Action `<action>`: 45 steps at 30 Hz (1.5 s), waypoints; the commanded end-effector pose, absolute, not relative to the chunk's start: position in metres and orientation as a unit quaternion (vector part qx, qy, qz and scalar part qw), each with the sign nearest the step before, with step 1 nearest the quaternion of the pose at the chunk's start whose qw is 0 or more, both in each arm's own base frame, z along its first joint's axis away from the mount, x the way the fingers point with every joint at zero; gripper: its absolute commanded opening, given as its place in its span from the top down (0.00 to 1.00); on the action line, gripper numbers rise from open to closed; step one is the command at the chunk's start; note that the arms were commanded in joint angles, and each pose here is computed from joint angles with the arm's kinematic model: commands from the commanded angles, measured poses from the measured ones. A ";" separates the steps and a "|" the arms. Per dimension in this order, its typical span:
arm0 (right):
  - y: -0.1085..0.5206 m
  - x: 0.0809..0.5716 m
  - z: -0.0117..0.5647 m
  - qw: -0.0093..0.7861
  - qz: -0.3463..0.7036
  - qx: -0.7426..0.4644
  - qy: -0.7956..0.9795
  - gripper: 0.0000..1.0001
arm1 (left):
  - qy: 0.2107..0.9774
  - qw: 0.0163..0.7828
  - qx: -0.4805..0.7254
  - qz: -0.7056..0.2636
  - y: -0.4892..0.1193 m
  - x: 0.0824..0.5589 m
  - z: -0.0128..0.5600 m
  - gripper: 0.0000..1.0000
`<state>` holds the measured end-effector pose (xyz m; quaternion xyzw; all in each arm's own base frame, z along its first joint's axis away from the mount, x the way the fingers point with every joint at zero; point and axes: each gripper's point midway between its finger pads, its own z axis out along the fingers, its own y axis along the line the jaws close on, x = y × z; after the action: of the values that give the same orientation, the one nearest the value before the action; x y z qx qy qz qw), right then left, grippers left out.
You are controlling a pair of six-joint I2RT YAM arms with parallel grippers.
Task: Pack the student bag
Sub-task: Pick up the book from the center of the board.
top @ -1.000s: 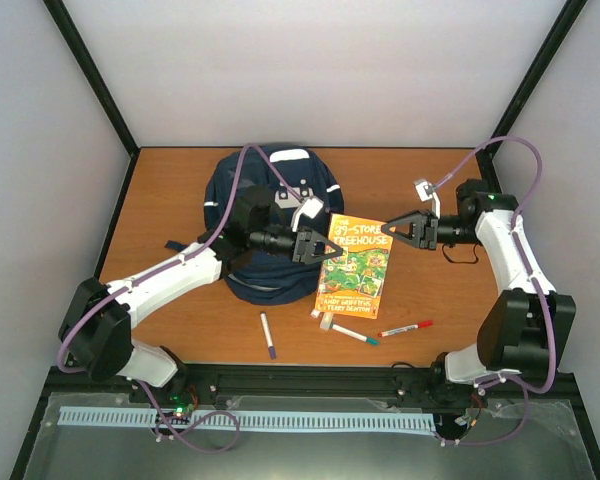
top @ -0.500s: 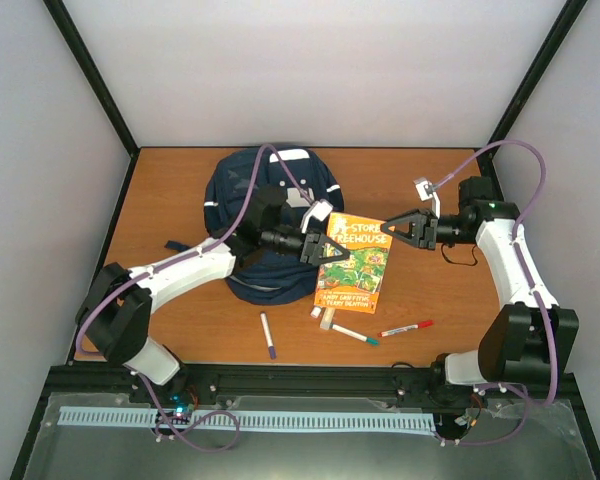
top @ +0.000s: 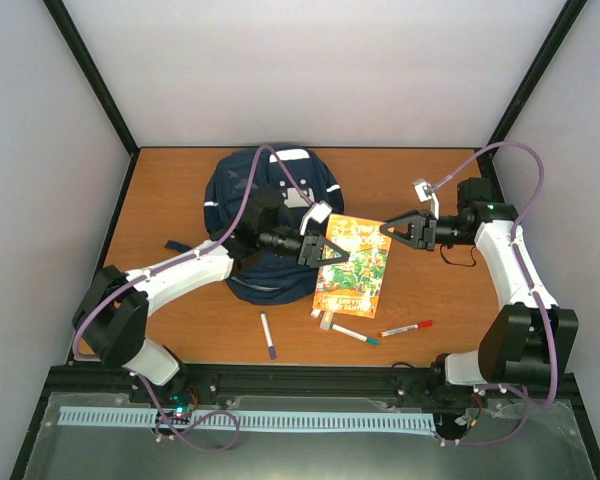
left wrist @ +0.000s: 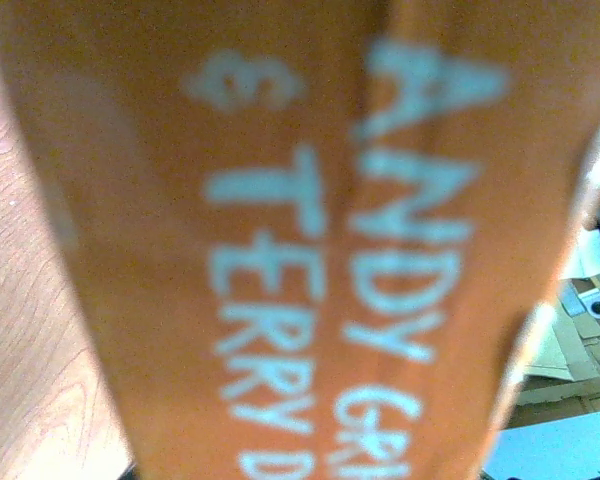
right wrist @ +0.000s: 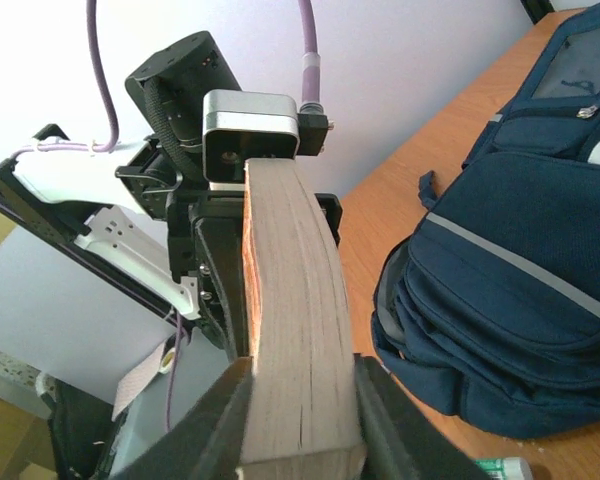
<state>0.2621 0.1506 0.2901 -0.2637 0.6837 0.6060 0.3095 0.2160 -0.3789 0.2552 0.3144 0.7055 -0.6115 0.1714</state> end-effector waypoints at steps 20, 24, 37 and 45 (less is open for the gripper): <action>0.176 0.229 0.307 0.300 0.630 -0.314 0.643 0.96 | 0.663 0.220 0.364 -0.616 -0.375 0.201 0.305 0.92; 0.173 0.237 0.319 0.309 0.630 -0.313 0.640 0.97 | 0.678 0.213 0.357 -0.606 -0.371 0.200 0.292 0.77; 0.171 0.246 0.310 0.292 0.632 -0.294 0.655 0.54 | 0.683 0.245 0.309 -0.615 -0.362 0.203 0.297 0.99; 0.175 0.233 0.281 0.276 0.623 -0.285 0.674 0.17 | 0.656 0.312 0.255 -0.638 -0.357 0.219 0.338 0.99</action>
<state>0.2366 0.1718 0.2827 -0.2727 0.6794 0.6266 0.2671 0.2138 -0.3581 0.2681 0.2572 0.7223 -0.5995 0.2295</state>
